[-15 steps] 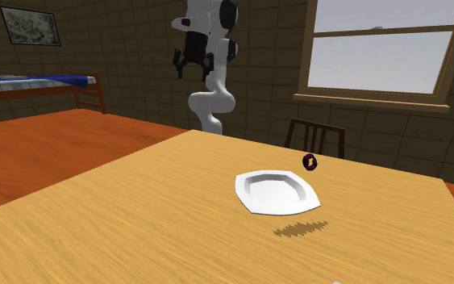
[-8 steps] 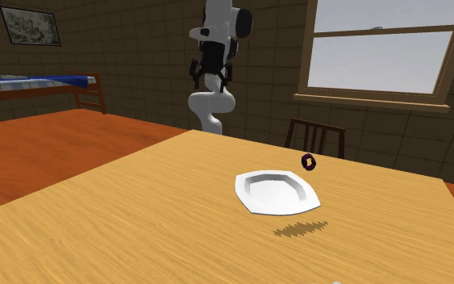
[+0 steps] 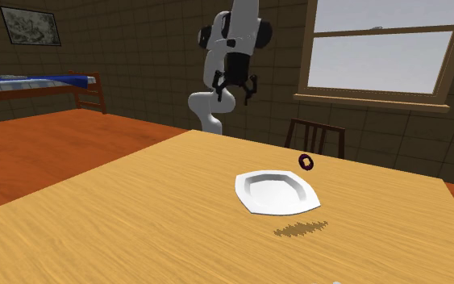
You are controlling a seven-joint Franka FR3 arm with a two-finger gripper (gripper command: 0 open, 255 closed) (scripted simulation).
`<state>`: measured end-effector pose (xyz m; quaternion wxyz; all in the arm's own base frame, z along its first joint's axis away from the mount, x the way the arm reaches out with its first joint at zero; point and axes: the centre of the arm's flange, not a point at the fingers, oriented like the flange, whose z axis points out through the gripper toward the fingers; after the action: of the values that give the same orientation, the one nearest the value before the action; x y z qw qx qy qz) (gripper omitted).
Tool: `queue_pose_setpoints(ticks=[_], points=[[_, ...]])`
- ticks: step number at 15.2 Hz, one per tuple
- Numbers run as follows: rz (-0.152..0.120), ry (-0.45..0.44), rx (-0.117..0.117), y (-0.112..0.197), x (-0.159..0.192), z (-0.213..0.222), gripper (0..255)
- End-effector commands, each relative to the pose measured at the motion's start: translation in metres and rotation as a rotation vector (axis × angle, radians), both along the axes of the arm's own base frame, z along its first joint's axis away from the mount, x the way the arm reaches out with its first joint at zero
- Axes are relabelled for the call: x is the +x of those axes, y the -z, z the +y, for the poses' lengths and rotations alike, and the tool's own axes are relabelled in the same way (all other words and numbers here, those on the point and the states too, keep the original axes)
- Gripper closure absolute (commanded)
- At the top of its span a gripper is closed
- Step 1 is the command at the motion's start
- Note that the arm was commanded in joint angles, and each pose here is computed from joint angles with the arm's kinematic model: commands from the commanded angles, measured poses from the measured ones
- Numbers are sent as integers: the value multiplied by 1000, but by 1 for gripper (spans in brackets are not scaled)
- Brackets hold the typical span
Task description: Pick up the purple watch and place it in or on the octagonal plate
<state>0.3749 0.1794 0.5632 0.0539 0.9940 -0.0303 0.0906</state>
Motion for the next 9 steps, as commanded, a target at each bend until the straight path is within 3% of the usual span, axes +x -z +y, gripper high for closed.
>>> queue_pose_setpoints(ticks=[1, 9], points=[[-3, 3, 3, 9, 11, 21, 0], [-15, 11, 10, 46, 51, 110, 0]])
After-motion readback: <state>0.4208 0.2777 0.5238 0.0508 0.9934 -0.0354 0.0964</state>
